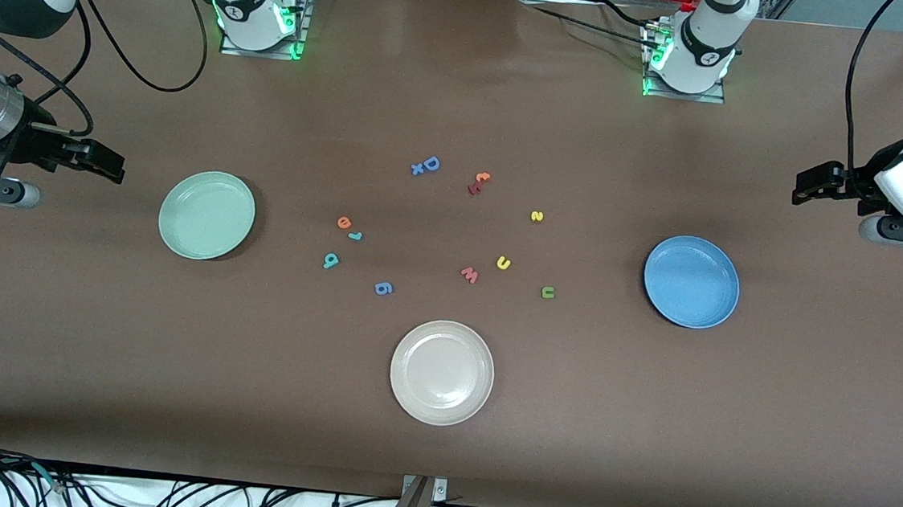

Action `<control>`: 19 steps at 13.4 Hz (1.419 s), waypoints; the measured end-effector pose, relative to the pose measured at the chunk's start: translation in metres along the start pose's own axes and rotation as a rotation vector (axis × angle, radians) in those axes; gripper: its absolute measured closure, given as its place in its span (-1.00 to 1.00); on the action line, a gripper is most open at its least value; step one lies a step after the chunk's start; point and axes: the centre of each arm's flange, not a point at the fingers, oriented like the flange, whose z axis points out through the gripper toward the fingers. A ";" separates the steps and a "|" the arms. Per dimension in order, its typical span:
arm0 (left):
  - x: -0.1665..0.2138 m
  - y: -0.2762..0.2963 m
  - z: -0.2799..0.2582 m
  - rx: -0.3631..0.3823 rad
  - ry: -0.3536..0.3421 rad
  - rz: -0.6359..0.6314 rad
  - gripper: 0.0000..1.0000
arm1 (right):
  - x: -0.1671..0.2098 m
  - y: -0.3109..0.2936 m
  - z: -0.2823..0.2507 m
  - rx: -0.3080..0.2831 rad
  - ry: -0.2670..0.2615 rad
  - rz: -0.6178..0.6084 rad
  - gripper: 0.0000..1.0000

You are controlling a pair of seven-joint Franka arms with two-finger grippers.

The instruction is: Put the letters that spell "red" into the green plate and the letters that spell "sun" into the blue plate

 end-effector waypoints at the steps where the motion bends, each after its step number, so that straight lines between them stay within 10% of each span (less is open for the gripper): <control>1: 0.000 0.000 0.000 0.000 0.000 0.000 -1.00 | 0.000 0.000 0.000 0.000 0.000 0.000 -1.00; 19: 0.001 0.005 0.001 0.001 -0.001 0.008 -1.00 | 0.000 0.000 0.000 0.001 -0.001 0.000 -1.00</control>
